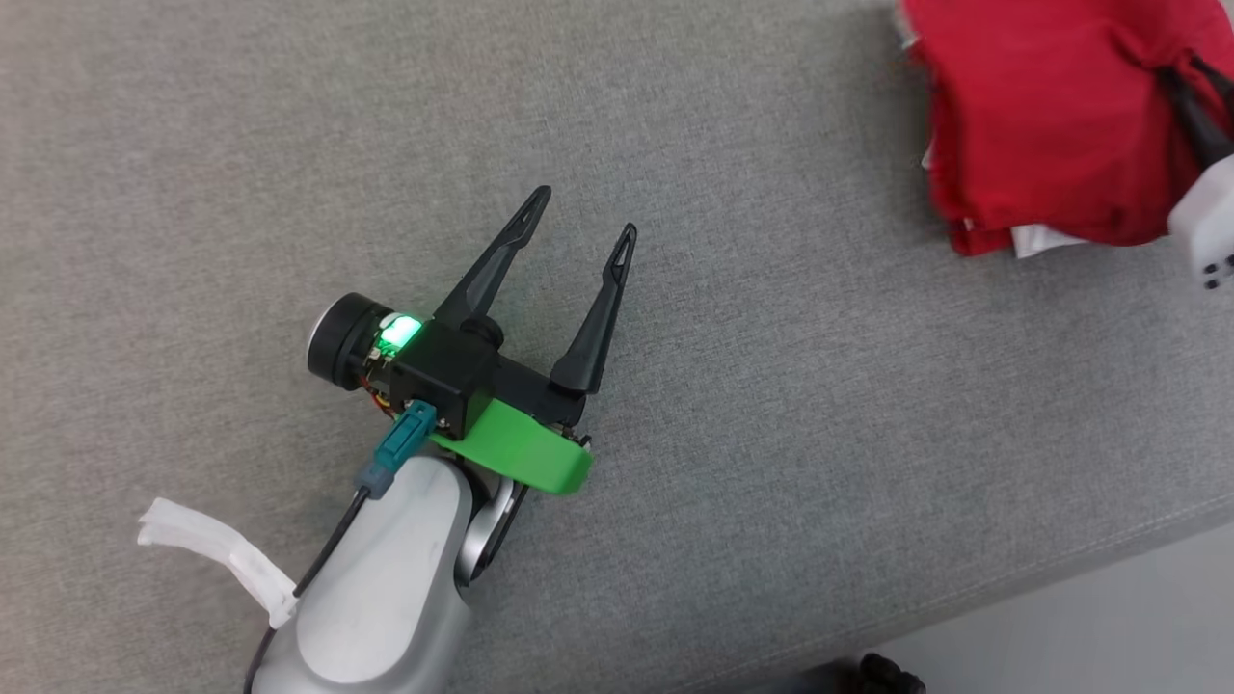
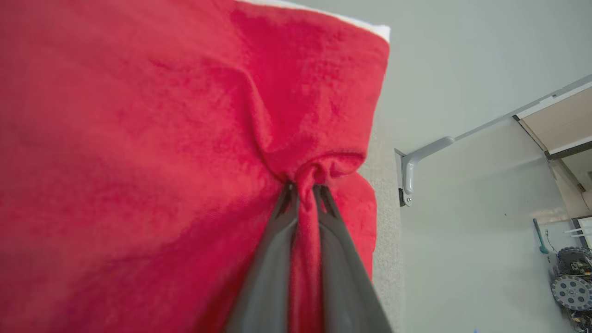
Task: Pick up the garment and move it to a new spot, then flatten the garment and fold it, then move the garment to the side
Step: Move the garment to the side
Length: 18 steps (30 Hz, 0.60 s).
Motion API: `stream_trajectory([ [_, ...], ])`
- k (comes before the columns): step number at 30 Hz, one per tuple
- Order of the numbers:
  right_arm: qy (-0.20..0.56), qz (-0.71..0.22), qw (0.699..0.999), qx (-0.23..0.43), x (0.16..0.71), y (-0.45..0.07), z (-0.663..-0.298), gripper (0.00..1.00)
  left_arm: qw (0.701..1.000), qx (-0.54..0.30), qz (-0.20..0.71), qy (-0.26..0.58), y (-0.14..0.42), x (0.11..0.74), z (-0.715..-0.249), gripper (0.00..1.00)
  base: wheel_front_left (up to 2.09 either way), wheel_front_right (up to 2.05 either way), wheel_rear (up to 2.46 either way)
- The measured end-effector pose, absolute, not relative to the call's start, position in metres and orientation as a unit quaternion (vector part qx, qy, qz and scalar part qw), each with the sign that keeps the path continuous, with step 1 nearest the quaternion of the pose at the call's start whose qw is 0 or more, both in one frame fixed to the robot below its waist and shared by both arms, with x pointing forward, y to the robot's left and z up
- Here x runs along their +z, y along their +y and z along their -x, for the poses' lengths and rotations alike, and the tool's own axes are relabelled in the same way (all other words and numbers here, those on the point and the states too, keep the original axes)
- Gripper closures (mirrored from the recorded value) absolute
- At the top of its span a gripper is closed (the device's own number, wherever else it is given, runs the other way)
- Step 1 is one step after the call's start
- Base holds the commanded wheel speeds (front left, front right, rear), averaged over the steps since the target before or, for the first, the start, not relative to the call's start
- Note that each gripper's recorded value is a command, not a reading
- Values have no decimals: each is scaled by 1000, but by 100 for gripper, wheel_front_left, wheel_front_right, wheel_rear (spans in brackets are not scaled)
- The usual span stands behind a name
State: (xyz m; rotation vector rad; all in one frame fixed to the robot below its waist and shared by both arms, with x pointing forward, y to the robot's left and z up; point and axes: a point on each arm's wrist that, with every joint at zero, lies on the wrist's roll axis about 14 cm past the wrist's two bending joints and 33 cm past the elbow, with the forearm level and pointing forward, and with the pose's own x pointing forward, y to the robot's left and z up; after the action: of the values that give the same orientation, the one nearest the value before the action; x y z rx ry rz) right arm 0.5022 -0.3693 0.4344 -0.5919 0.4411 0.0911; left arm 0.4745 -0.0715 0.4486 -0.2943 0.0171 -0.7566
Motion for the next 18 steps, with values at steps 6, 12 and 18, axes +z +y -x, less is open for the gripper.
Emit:
stream_trajectory([
  [6,250,308,918,8,424,-408,-499,100,919,-362,153,30,-70,426,-480,0,0,0,0],
  [12,267,292,918,-4,407,-408,-502,100,925,-349,148,34,-59,422,-482,0,0,0,0],
  [18,255,274,927,-22,417,-409,-502,0,928,-343,143,26,-53,432,-480,0,0,0,0],
])
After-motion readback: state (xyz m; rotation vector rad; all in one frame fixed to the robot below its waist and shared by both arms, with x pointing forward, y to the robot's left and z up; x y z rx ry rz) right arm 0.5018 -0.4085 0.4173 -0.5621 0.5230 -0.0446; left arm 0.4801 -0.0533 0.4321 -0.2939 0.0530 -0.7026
